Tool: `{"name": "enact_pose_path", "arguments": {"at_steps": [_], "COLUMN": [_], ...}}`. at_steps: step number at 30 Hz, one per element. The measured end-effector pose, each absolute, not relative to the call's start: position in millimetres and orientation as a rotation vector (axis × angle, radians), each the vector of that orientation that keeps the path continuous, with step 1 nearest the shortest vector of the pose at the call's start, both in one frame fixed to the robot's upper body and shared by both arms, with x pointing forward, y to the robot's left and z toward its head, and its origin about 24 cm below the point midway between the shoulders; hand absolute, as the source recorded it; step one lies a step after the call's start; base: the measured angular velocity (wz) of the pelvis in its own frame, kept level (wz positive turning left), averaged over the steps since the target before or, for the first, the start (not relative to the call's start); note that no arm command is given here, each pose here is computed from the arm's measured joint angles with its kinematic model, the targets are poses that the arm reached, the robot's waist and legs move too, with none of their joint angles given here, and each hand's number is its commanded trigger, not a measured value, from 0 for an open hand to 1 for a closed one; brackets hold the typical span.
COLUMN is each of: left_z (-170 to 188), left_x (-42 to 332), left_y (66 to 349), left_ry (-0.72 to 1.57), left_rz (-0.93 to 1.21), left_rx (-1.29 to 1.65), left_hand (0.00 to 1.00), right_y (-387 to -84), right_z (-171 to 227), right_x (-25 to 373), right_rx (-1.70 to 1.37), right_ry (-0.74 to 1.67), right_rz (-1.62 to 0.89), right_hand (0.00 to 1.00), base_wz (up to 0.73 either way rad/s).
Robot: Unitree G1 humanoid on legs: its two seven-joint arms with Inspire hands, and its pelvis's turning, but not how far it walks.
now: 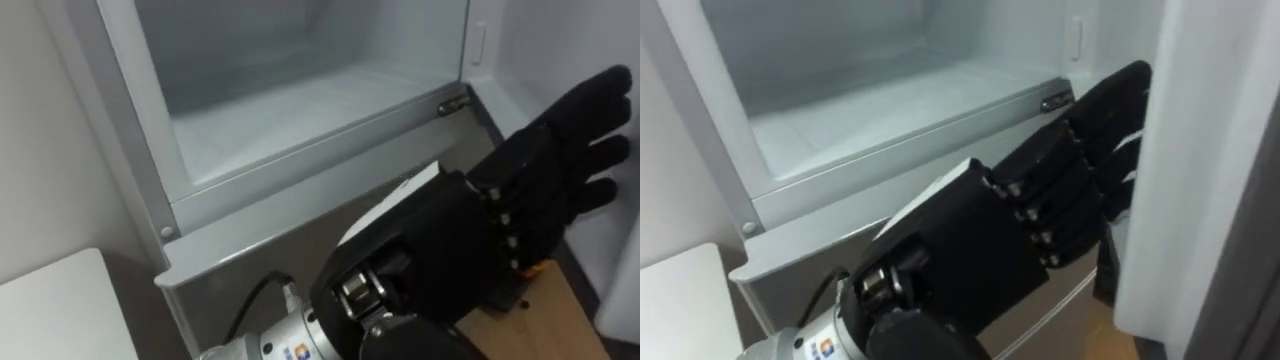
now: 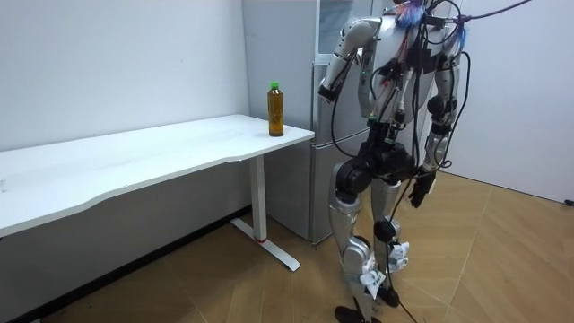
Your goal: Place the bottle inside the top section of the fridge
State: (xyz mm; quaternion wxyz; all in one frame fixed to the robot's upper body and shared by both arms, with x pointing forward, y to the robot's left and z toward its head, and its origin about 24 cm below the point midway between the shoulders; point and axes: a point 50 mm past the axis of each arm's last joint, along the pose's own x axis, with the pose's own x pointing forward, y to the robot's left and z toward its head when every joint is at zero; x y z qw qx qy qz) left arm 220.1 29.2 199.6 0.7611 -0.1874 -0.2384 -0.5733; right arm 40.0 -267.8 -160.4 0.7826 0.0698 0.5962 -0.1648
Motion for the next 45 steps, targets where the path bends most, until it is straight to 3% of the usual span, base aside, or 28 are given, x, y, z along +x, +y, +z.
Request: {"name": "enact_pose_path", "arguments": {"at_steps": [26, 45], "left_z": [204.0, 203.2], "left_x": [233.0, 229.1], "left_y": [15.5, 8.8], "left_ry": [-0.499, -0.49], "left_rz": [-1.275, -1.306], "left_rx": [-0.414, -0.414], "left_hand": [0.0, 0.0], "right_y": [-280.8, -281.0], "right_z": [-157.1, -157.0], "right_x": [32.3, 33.7], "right_rx": [0.101, 0.096], "right_ry": [1.356, 1.355], "right_rz": [-0.354, -0.362], "right_hand": [0.0, 0.0], "base_wz": [-0.19, 0.0]}}
